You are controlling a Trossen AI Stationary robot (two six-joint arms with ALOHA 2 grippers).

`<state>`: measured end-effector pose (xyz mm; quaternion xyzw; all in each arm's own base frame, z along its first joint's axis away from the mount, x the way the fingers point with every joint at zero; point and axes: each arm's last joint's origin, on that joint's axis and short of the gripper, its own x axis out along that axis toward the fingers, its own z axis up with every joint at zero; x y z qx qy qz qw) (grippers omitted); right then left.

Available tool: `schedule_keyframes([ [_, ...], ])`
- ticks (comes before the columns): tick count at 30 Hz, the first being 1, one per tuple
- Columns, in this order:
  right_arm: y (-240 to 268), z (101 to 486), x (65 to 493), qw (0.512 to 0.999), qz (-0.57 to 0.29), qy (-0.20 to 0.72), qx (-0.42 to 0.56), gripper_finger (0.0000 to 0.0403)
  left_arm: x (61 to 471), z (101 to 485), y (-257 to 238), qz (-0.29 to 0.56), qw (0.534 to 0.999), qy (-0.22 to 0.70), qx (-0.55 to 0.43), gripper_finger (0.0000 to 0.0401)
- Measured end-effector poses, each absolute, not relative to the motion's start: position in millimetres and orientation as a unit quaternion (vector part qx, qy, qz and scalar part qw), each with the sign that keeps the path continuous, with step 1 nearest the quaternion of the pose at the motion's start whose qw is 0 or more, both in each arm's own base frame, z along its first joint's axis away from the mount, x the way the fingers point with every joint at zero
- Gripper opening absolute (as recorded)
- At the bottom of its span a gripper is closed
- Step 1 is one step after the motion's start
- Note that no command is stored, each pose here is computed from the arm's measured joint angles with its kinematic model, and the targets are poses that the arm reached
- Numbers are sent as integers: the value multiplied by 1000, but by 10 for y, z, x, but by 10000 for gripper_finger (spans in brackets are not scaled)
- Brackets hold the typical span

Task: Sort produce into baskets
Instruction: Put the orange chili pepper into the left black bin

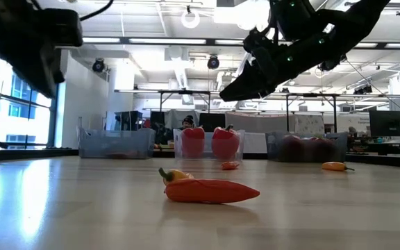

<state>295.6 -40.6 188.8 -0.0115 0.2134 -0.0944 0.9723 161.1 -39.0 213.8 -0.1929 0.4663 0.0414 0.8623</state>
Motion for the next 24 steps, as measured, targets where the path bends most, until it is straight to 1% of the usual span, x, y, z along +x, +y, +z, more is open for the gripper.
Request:
schedule_keyframes([
  [3, -406, 1888, 2955, 972, -93, 214, -19, 224, 1602, 2085, -557, 19, 851, 489, -188, 46],
  [8, -407, 1887, 2955, 972, -93, 214, -20, 224, 1586, 1961, -797, -7, 823, 538, -184, 85],
  [14, -407, 1887, 2955, 972, -92, 215, -23, 224, 1587, 1847, -1000, -26, 768, 591, -245, 139],
  [18, -408, 1887, 2955, 972, -90, 216, -33, 224, 1635, 1768, -1110, -8, 747, 601, -286, 154],
  [24, -417, 1888, 2953, 969, -102, 218, -51, 223, 1702, 1568, -1175, 56, 717, 625, -304, 156],
])
